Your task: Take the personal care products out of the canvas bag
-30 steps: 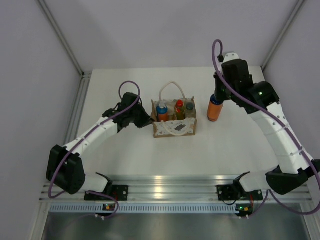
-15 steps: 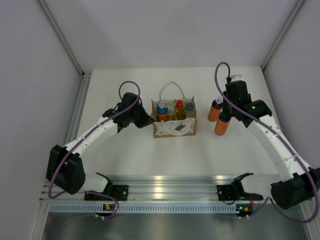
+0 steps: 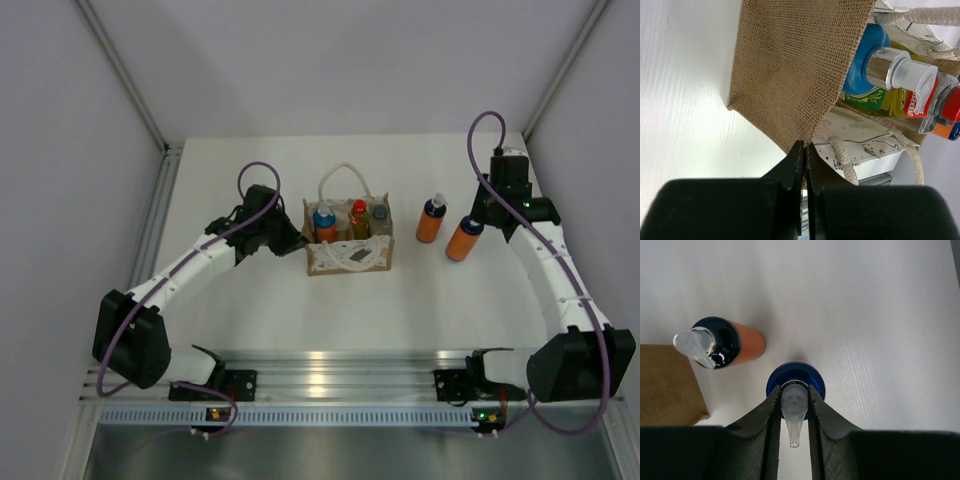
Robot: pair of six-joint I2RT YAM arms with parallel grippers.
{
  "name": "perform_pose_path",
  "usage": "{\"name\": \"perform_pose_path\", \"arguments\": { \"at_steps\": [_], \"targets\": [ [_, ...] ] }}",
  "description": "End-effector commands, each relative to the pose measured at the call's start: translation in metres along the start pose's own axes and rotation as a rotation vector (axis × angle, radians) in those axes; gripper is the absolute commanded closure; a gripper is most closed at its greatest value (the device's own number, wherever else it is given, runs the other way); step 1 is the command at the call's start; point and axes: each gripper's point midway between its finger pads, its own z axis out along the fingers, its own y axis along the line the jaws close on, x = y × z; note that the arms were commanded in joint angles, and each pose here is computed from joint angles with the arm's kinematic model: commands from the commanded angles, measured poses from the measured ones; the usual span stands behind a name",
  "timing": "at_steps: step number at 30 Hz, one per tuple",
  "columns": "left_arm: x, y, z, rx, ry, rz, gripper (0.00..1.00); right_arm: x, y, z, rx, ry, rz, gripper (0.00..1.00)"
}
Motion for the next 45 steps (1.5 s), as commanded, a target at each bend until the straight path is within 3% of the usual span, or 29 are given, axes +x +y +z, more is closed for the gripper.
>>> {"name": "perform_pose_path", "arguments": {
  "at_steps": [1,9,17,18,19,22,28,33,38,45],
  "targets": [
    [-0.007,-0.012,-0.011,0.042,-0.038,0.008,1.0,-0.056,-0.001,0.012,-0.032,-0.155,0.042,1.0],
    [-0.005,-0.011,-0.013,0.044,-0.034,0.011,1.0,-0.064,-0.021,0.051,0.033,-0.113,0.021,1.0],
    [-0.008,-0.014,-0.014,0.048,-0.042,0.012,1.0,-0.063,-0.019,0.064,0.024,-0.091,0.021,0.99],
    [-0.008,-0.014,-0.014,0.048,-0.042,0.012,1.0,-0.062,-0.02,0.065,0.026,-0.087,0.023,0.93],
    [-0.008,-0.015,-0.014,0.048,-0.042,0.012,1.0,-0.063,-0.019,0.065,0.026,-0.089,0.028,0.74],
    [-0.009,-0.016,-0.013,0.048,-0.043,0.015,1.0,-0.069,-0.019,0.058,0.026,-0.103,0.039,0.45],
    [-0.012,-0.015,-0.011,0.038,-0.05,0.03,1.0,-0.098,-0.007,0.024,-0.019,-0.156,0.041,0.38],
    [-0.013,-0.012,-0.009,0.025,-0.055,0.035,1.0,-0.11,0.063,-0.026,-0.204,-0.228,-0.051,0.38],
    [-0.013,-0.013,-0.006,0.021,-0.05,0.034,1.0,-0.083,0.169,-0.074,-0.495,-0.244,-0.218,0.37],
    [-0.014,-0.014,-0.005,0.022,-0.05,0.036,1.0,-0.045,0.271,-0.105,-0.671,-0.226,-0.357,0.38]
  ]
}}
